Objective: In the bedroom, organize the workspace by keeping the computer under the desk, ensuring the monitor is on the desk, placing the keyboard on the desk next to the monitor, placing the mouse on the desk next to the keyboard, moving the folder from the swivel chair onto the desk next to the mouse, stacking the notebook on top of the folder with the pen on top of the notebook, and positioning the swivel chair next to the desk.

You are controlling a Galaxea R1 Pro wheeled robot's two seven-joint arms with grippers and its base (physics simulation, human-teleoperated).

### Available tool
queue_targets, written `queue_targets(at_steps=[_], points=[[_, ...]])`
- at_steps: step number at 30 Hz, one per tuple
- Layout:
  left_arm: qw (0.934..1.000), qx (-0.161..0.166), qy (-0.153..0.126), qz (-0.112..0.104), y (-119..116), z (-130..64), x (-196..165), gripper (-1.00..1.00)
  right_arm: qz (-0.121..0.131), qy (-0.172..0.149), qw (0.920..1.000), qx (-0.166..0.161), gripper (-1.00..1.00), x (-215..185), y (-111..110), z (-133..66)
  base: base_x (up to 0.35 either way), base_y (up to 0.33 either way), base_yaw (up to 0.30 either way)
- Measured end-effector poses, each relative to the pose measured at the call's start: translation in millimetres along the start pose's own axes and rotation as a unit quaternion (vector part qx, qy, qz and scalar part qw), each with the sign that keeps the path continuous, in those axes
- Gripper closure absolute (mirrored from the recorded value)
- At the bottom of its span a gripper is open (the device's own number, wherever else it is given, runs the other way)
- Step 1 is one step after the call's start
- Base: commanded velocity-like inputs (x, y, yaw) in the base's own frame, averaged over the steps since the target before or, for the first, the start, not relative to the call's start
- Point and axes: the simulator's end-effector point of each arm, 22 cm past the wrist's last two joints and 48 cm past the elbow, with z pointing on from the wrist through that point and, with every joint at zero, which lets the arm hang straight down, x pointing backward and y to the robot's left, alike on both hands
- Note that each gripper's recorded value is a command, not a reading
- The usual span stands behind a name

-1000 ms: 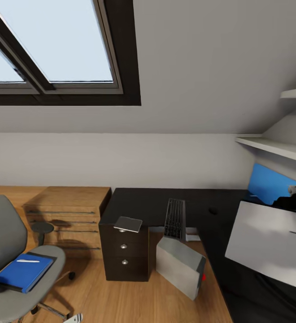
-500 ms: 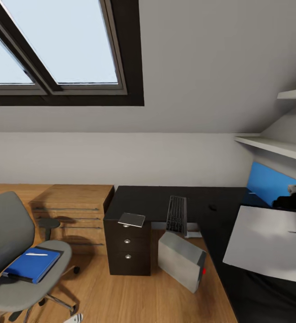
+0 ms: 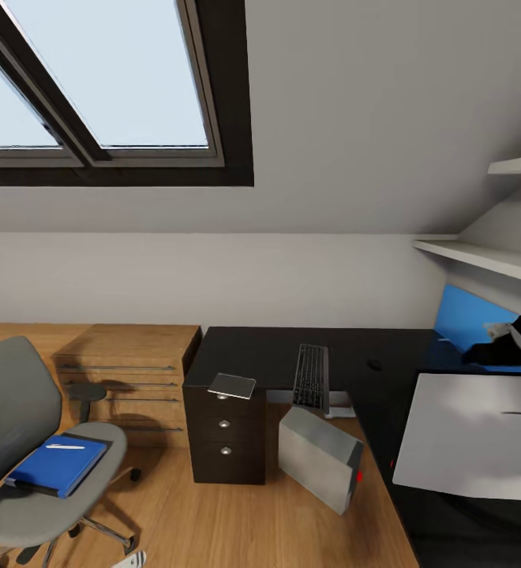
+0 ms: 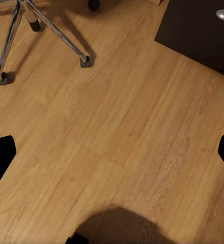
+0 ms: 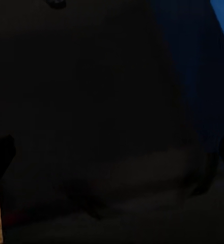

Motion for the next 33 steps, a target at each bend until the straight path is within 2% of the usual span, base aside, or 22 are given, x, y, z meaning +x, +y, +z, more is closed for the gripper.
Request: queue_targets(at_steps=[7, 9, 20, 33], points=[[1.0000, 0.000, 0.000, 0.000, 0.1, -0.1, 0.1, -1.00, -0.061, 0.015, 0.9978, -0.021, -1.00, -0.6, 51.8, 6.8, 0.000, 0.000, 0.000], [1.0000, 0.000, 0.000, 0.000, 0.2, -0.1, 0.3, -1.00, -0.078, 0.020, 0.9957, -0.046, -1.00, 1.5, 69.1, 6.6, 0.000, 0.000, 0.000], [1.0000, 0.000, 0.000, 0.000, 0.1, 0.0, 0.2, -1.00, -0.089, 0.025, 0.9942, -0.055, -1.00, 3.7, 75.6, 6.7, -0.010, 0.000, 0.000], [1.0000, 0.000, 0.000, 0.002, -0.6, 0.0, 0.4, -1.00, -0.088, 0.025, 0.9942, -0.055, -1.00, 3.9, 75.7, 7.0, -0.152, 0.000, 0.000]])
